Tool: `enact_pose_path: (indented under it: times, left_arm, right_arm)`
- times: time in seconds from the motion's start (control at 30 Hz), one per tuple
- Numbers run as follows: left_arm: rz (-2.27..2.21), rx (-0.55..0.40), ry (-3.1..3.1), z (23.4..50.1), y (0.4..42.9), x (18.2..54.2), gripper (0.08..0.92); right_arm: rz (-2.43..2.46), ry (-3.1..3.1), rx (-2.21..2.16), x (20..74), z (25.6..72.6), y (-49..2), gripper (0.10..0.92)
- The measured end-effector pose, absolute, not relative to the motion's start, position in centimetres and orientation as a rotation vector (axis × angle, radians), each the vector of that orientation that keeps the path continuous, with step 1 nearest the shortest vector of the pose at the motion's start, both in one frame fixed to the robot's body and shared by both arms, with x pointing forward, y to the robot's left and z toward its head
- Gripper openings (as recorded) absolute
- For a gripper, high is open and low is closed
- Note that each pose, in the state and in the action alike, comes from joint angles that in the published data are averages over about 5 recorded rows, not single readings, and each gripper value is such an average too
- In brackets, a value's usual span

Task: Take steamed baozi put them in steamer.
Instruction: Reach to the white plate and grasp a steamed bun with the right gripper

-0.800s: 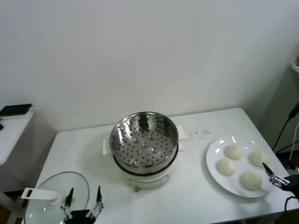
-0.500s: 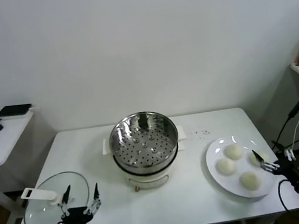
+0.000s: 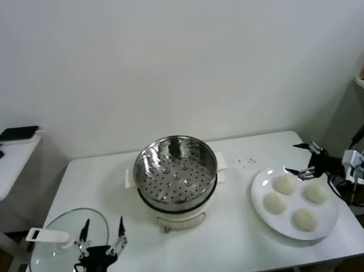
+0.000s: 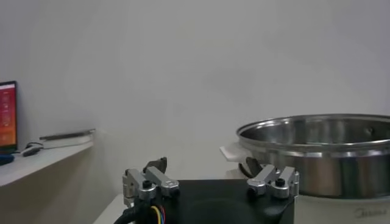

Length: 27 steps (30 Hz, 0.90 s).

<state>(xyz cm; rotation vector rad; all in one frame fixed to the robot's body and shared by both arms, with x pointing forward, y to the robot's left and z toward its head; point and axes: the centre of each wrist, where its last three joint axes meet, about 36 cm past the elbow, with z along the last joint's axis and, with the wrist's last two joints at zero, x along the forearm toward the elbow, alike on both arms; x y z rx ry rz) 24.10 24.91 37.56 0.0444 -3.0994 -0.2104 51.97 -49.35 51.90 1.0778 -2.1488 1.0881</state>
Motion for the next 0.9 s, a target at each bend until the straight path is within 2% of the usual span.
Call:
enact_pose_path:
  times: [0.43,0.9]
  left_arm:
    - [-0.194,0.022,-3.090,37.3,24.6,24.2,0.823]
    - [-0.183,0.039,-3.087,37.3,24.9,24.7,0.823]
  right_arm:
    - [1.216,-1.699,1.247,60.3,53.6,-47.7,0.823]
    - [1.251,-1.381,1.316,65.4,50.2,-43.7,0.823]
